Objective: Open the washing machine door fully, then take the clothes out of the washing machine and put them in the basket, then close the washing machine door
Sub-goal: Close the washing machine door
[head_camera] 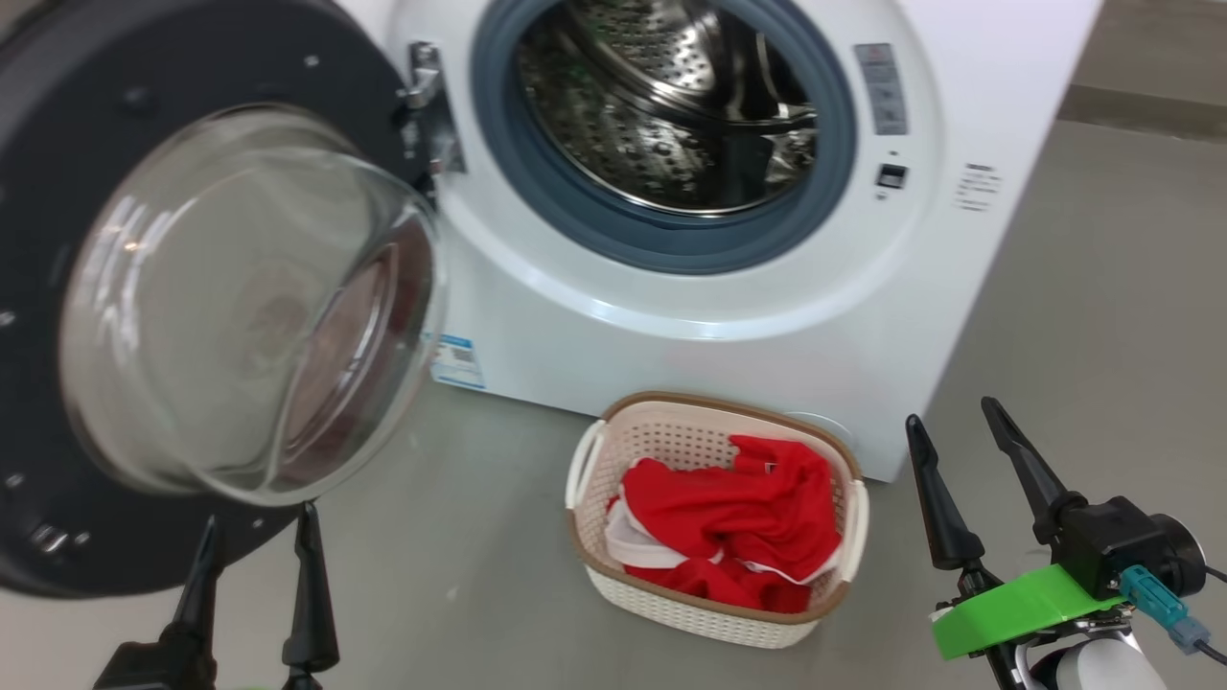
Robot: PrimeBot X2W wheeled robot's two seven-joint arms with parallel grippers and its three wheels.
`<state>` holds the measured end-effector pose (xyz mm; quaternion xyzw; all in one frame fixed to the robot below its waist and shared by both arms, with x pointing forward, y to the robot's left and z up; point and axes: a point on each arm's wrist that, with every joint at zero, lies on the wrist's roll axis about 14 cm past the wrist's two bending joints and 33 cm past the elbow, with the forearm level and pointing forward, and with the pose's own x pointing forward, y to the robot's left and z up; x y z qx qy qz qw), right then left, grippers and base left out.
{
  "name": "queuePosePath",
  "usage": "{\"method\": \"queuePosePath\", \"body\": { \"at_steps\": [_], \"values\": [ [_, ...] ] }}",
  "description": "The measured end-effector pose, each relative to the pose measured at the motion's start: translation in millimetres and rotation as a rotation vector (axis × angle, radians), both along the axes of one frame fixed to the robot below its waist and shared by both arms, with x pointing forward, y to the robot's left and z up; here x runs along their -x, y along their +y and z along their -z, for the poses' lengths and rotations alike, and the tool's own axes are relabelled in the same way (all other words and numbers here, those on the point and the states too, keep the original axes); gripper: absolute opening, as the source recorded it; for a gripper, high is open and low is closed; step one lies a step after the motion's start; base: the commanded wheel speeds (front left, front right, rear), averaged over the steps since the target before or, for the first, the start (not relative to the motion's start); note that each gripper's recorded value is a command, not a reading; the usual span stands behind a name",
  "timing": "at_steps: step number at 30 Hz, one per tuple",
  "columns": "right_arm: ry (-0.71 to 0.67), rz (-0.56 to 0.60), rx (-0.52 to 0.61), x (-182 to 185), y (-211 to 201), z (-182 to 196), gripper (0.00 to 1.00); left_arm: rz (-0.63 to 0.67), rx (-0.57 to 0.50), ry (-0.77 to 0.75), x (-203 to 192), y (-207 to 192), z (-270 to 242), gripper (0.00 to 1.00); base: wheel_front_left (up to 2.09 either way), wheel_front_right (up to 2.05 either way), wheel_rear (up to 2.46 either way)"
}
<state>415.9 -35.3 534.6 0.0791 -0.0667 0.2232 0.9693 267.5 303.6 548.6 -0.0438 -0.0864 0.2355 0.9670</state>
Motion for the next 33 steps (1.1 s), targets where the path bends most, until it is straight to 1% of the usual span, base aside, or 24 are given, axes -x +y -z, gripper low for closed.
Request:
{"method": "queuePosePath", "body": {
  "at_steps": [5,13,16,22,23,24,30,33],
  "values": [
    [-0.01,-0.085,0.001,1.4,31.4,-3.6,1.0,-0.09,-0.006,0.015,27.9,19.5,0.9,1.0,0.0,0.0,0.0],
    [-0.015,-0.18,-0.004,7.5,65.5,-6.7,1.0,-0.198,-0.007,0.016,60.9,39.0,-0.7,1.0,0.0,0.0,0.0],
    [-0.011,-0.201,-0.001,9.6,72.3,-5.2,1.0,-0.233,-0.005,0.018,69.5,43.5,0.6,1.0,0.0,0.0,0.0],
    [-0.009,-0.207,0.001,9.0,75.0,-4.7,1.0,-0.251,-0.008,0.008,73.0,45.8,-1.8,1.0,0.0,0.0,0.0],
    [-0.013,-0.208,-0.001,8.5,75.5,-6.3,1.0,-0.248,-0.01,0.004,72.7,45.3,-2.6,0.42,0.0,0.0,0.0],
    [-0.015,-0.207,-0.002,8.2,75.4,-7.0,1.0,-0.246,-0.01,0.004,72.5,44.8,-2.7,0.0,0.0,0.0,0.0],
    [-0.01,-0.201,0.001,7.4,73.4,-5.4,1.0,-0.262,-0.025,-0.04,75.5,49.5,-12.1,0.0,0.0,0.0,0.0],
    [-0.006,-0.198,0.001,6.5,72.7,-3.9,1.0,-0.287,-0.031,-0.119,76.9,61.0,-31.6,0.0,0.0,0.0,0.0]
  ]
}}
